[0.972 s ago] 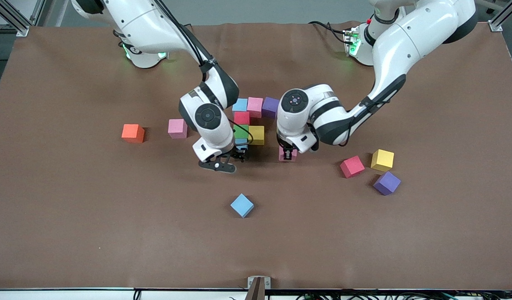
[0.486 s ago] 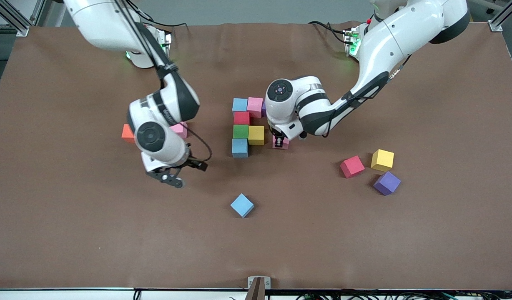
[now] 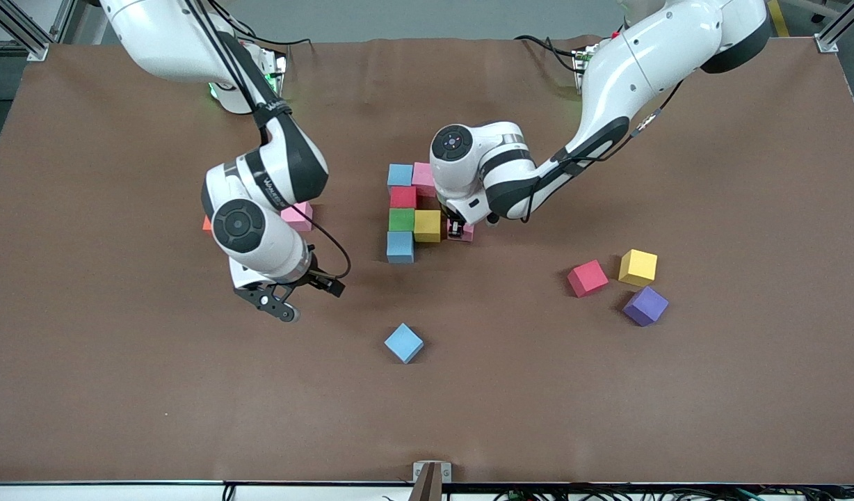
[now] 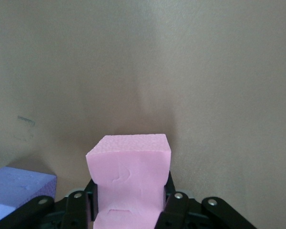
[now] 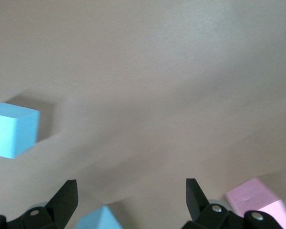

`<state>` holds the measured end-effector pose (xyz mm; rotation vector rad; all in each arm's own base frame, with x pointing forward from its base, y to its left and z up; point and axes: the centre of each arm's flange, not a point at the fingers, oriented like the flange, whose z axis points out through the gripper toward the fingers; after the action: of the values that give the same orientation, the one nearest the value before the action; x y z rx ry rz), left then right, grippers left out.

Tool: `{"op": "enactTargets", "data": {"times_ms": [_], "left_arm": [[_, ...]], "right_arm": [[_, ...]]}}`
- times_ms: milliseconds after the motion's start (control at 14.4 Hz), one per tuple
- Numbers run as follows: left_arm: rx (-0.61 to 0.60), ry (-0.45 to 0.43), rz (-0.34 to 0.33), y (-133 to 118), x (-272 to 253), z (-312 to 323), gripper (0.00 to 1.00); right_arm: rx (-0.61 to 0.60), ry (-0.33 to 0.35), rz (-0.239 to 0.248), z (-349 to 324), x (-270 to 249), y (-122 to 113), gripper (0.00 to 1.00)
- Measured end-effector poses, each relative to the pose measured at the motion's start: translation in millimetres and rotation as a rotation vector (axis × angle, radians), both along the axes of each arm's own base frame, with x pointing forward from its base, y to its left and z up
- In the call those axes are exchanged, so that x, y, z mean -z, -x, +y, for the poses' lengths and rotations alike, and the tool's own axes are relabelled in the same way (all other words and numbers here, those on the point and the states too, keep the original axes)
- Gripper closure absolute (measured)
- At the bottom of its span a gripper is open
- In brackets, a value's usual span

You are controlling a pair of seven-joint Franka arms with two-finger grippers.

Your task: Arrange 11 blocks into digit 3

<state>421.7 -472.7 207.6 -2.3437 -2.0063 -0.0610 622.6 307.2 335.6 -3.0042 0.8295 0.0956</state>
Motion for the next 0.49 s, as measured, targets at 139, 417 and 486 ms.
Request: {"op": "enactTargets", "data": {"times_ms": [139,417,486], "left_arm": [[-0.006,0.007,-0.005,0,2,-2,0.48],[-0.022,0.020,-0.009,-4,1,-2,0.48],[-0.024,0.022,-0.010,-5,1,-2,0.48]], "right_arm": [[0.055,-0.003,-0.007,19,6,-10,0.00],[0.129,-0.021,-0.035,39,18,-38,0.00],[0.142,-0.025,-0.041,43,22,-44,0.00]]}}
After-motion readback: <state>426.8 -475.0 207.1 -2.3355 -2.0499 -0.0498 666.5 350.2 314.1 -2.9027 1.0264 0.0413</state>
